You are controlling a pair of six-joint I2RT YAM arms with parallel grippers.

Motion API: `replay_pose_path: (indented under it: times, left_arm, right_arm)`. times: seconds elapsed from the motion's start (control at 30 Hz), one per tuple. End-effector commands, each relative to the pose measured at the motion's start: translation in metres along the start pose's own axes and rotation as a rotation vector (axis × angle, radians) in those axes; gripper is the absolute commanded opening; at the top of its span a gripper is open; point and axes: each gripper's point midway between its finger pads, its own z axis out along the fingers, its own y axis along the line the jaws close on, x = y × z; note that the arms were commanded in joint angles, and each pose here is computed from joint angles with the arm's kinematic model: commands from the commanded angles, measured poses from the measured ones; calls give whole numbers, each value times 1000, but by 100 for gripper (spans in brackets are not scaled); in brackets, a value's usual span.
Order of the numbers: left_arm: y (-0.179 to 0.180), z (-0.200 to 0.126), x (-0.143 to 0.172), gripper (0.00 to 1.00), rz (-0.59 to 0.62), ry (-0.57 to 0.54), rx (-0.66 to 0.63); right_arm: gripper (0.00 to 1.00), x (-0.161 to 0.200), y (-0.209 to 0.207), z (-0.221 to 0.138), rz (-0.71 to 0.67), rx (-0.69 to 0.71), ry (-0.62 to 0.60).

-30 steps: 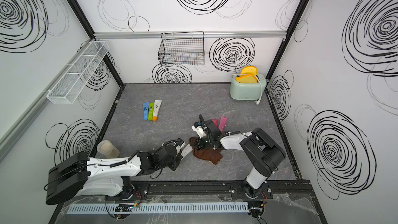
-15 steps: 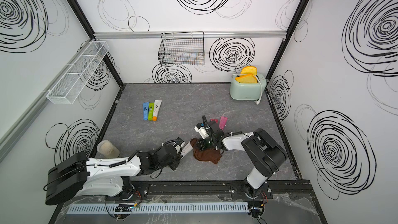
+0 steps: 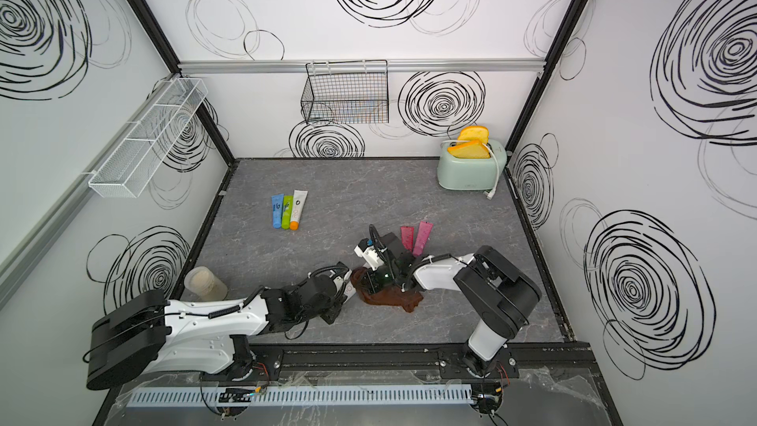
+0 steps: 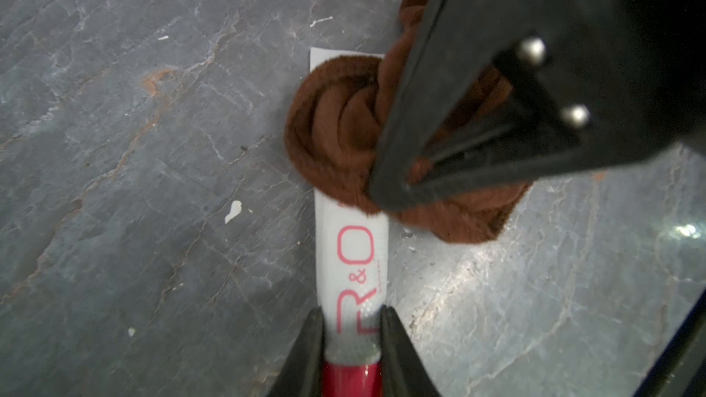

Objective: Wipe the surface of the toothpaste tube
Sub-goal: Wipe the dirt from the toothpaste tube.

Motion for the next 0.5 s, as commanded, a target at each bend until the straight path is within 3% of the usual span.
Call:
replay_pose_path:
  times: [0.0, 0.23, 0.37, 0.4, 0.47]
  left_arm:
    - [-10, -1, -21, 0, 3, -74, 30]
    - [-7, -7, -22, 0, -7, -90, 27]
    - [-4, -5, -21, 2, -17, -76, 19]
    - [-4, -5, -20, 14, -18, -65, 24]
    - [-7, -5, -20, 49, -34, -35, 38]
  right_arm:
    - [0, 6, 5, 4, 13, 12, 37]
    - [0, 6, -55, -12, 74, 154, 27]
    - [0, -7, -81, -42, 130, 185, -62]
    - [0, -10, -81, -47, 125, 185, -84]
    - [0, -14, -76, -54, 103, 171, -122]
